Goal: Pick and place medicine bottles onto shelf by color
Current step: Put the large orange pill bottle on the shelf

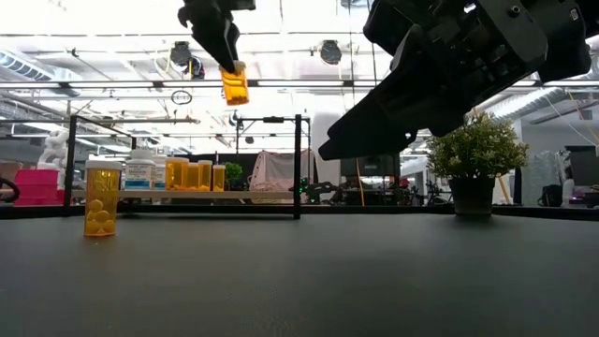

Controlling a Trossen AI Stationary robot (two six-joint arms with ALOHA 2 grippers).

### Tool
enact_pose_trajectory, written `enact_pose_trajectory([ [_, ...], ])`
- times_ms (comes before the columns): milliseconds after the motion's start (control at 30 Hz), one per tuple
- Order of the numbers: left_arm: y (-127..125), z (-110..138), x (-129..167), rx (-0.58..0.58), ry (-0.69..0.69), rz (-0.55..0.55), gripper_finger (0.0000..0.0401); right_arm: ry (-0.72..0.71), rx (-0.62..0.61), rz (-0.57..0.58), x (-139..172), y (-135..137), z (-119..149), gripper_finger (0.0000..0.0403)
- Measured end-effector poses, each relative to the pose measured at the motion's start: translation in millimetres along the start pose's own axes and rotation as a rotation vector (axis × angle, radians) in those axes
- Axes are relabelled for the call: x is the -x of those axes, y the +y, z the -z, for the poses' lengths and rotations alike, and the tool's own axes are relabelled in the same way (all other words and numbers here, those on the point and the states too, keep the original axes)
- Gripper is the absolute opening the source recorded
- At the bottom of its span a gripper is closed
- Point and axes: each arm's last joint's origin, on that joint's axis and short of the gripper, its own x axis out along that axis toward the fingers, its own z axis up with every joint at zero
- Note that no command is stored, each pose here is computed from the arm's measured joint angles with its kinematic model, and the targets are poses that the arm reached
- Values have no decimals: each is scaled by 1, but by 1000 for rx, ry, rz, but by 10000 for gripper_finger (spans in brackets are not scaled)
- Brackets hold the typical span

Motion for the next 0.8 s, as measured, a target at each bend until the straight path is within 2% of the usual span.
enact_pose_trajectory([
  [267, 29, 12, -3, 21, 19, -77, 203, 0, 4, 0, 0, 0, 0, 249],
  [467, 51, 17, -7, 36, -10, -138, 219, 0, 15, 0, 0, 0, 0, 249],
  [800, 81, 23, -51, 65, 60, -154, 205, 1, -8, -1, 0, 0, 0, 249],
])
